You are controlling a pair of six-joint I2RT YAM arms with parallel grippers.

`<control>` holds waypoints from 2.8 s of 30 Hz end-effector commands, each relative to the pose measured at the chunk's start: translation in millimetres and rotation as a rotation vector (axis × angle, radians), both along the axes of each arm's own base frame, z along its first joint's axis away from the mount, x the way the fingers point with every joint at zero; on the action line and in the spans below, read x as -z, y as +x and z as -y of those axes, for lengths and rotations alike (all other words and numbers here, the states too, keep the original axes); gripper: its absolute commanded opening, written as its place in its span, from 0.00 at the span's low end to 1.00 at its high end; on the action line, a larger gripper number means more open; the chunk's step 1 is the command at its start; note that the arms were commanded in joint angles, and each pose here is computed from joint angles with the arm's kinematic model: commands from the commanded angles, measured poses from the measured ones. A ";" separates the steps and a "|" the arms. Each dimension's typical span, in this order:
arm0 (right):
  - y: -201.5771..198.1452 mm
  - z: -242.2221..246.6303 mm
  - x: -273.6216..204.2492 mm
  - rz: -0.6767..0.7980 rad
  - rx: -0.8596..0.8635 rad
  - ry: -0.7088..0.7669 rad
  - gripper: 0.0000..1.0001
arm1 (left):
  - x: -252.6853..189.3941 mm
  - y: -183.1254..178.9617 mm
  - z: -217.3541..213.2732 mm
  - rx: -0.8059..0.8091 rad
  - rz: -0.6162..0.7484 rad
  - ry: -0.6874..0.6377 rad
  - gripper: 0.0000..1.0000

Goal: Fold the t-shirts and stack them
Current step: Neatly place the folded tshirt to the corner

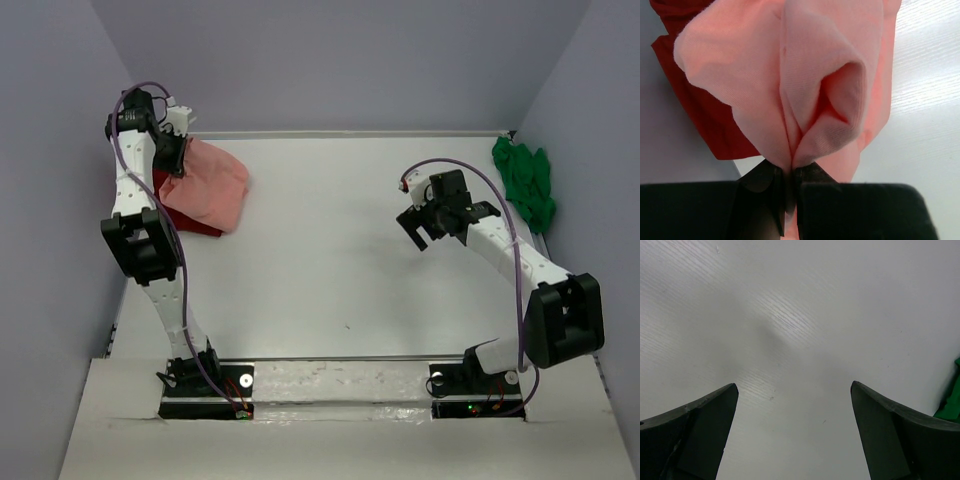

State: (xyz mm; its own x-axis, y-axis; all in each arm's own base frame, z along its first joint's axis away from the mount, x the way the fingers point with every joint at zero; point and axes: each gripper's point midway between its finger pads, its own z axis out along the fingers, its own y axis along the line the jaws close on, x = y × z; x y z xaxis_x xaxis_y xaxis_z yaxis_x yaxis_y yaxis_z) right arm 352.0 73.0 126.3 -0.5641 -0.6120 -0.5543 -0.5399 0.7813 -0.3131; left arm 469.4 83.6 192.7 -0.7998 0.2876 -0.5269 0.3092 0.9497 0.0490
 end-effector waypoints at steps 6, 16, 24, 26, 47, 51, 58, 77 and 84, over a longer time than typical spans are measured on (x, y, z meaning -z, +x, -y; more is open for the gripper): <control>10.4 3.4 -0.3 0.033 0.022 -0.008 1.00 | -10.7 6.6 -28.1 -0.010 0.037 0.079 0.00; 9.5 3.9 7.8 0.012 0.023 -0.016 1.00 | 16.4 9.4 -61.3 -0.059 -0.002 0.123 0.00; 10.8 6.7 16.3 -0.009 0.031 -0.038 1.00 | 35.0 13.8 -76.1 -0.061 -0.023 0.173 0.00; 10.8 7.3 17.6 -0.012 0.032 -0.042 1.00 | 41.3 16.2 -80.4 -0.066 -0.028 0.191 0.00; 11.9 16.0 35.4 -0.056 0.056 -0.100 1.00 | 106.6 37.1 -127.3 -0.129 -0.057 0.394 0.00; 12.2 17.9 40.4 -0.070 0.060 -0.114 1.00 | 113.0 43.0 -136.1 -0.154 -0.030 0.436 0.07; 12.1 21.5 44.1 -0.080 0.070 -0.135 1.00 | 131.2 46.1 -147.8 -0.202 -0.021 0.487 0.75; 8.3 16.0 31.6 -0.047 0.044 -0.097 1.00 | -74.1 26.0 -135.5 -0.289 0.305 0.548 0.92; 10.6 16.4 35.1 -0.040 0.048 -0.099 1.00 | -47.2 3.9 -68.2 -0.146 0.274 0.258 0.83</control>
